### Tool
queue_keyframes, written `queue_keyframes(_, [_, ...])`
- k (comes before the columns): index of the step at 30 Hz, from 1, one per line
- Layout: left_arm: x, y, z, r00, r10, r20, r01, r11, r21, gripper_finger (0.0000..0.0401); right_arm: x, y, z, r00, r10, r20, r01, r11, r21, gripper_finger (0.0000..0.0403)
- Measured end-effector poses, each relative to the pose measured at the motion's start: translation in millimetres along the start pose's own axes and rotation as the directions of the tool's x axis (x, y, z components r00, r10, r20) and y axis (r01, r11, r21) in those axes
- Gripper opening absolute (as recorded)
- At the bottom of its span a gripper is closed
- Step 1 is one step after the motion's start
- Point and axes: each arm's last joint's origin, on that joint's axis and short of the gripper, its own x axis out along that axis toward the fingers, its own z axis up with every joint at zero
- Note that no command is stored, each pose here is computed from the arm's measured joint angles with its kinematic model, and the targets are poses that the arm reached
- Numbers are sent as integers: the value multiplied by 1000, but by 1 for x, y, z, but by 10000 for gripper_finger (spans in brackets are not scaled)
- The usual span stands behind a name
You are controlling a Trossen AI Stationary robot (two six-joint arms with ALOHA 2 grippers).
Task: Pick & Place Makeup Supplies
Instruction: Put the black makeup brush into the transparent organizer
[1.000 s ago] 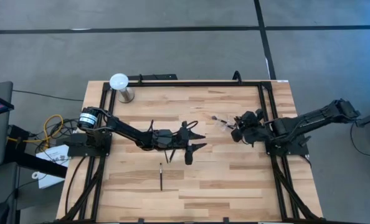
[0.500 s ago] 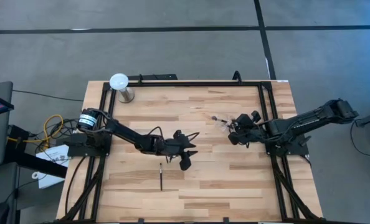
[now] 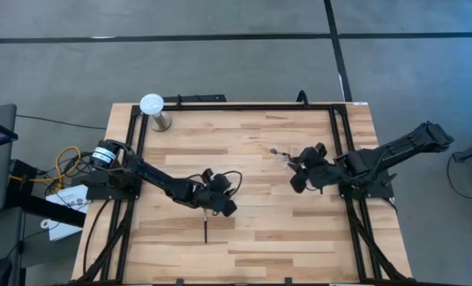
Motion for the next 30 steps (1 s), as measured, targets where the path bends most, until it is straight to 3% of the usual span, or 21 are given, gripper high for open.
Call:
queue_keyframes(5, [-8, 1, -17, 994, 49, -97, -52, 998, -28, 108, -9, 14, 0, 994, 101, 48, -102, 995, 10, 113])
queue_keyframes(12, [-14, 5, -38, 992, 78, -99, -86, 993, -83, 108, -11, 18, 1, 989, 131, 67, -133, 991, 20, 113])
queue_keyframes(22, [-13, 5, -43, 998, 62, 31, -57, 987, -148, 108, -11, 19, 3, 986, 143, 85, -147, 988, 39, 113])
queue_keyframes(30, [1, 14, -51, 995, 99, 25, -94, 983, -156, 108, -11, 20, 6, 983, 151, 103, -157, 986, 57, 113])
